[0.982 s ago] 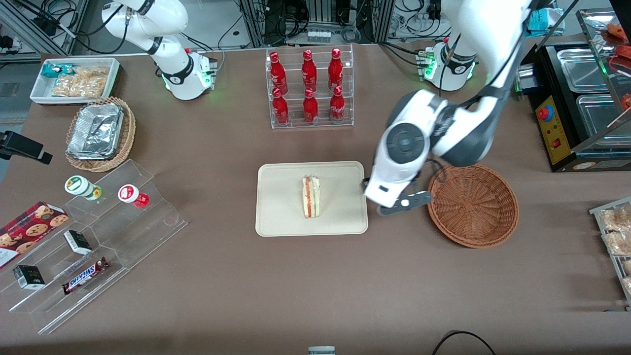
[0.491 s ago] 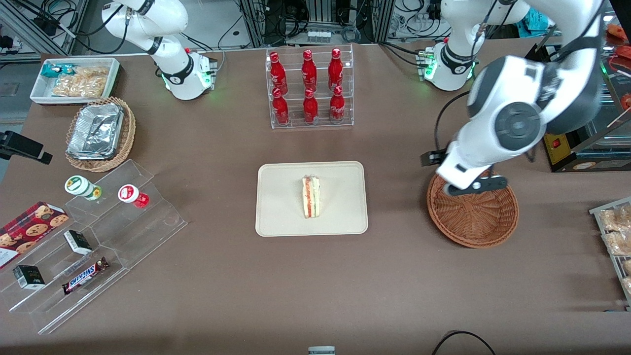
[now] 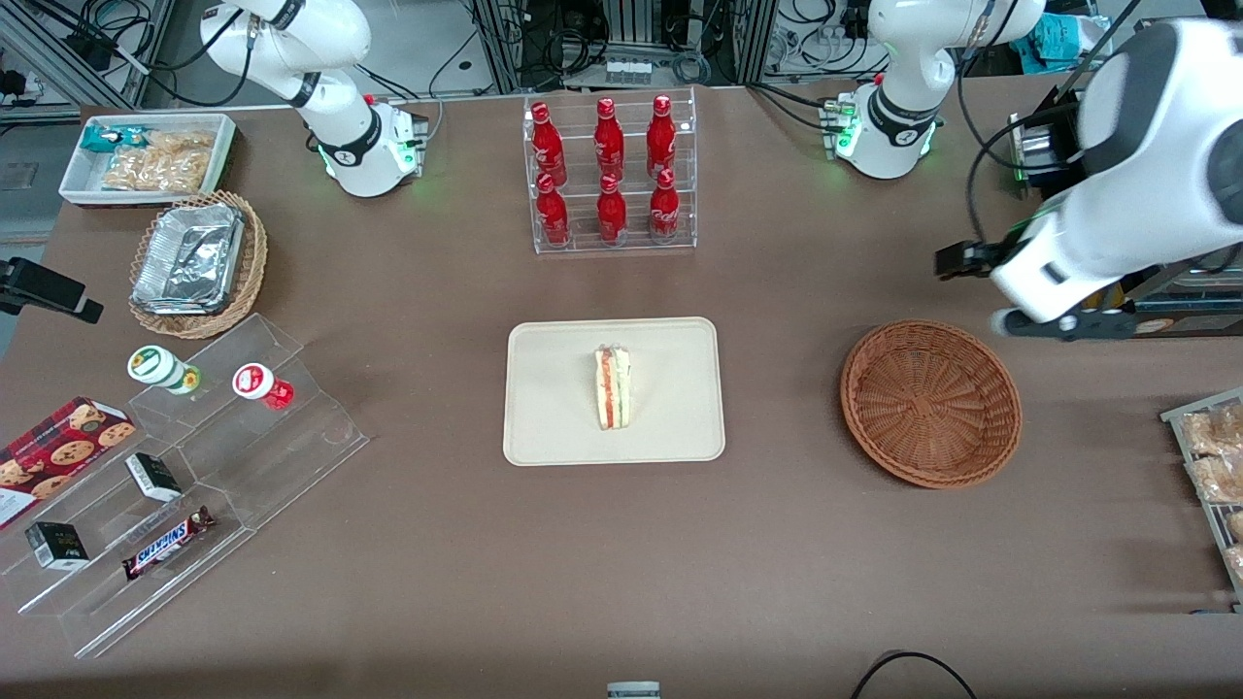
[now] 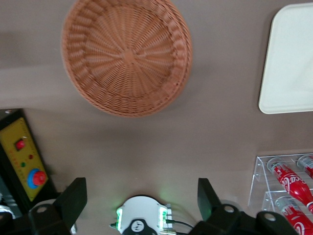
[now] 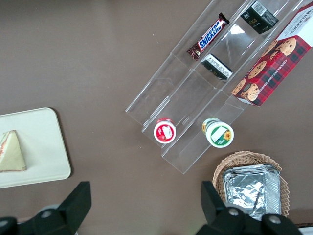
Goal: Place sandwich from basket to tray
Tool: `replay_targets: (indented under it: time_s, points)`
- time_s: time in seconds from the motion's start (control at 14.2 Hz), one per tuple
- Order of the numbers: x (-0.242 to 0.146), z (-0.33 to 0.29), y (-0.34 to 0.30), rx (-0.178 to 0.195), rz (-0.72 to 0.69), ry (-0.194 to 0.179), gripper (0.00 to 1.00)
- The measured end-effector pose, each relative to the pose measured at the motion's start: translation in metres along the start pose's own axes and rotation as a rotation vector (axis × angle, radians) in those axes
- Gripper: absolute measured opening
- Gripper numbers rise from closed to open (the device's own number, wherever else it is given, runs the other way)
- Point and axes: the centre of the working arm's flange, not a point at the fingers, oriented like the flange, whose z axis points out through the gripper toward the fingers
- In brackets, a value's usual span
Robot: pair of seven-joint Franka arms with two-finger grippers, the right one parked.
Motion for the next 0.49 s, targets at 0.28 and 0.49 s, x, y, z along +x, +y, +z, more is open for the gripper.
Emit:
replay_targets:
  time_s: [0.28,0.49]
  points:
    - [-0.013,-0.036,-0.037,0.013,-0.042,0.089,1.0]
    - [-0.013,-0.044,-0.038,0.024,-0.044,0.115,1.0]
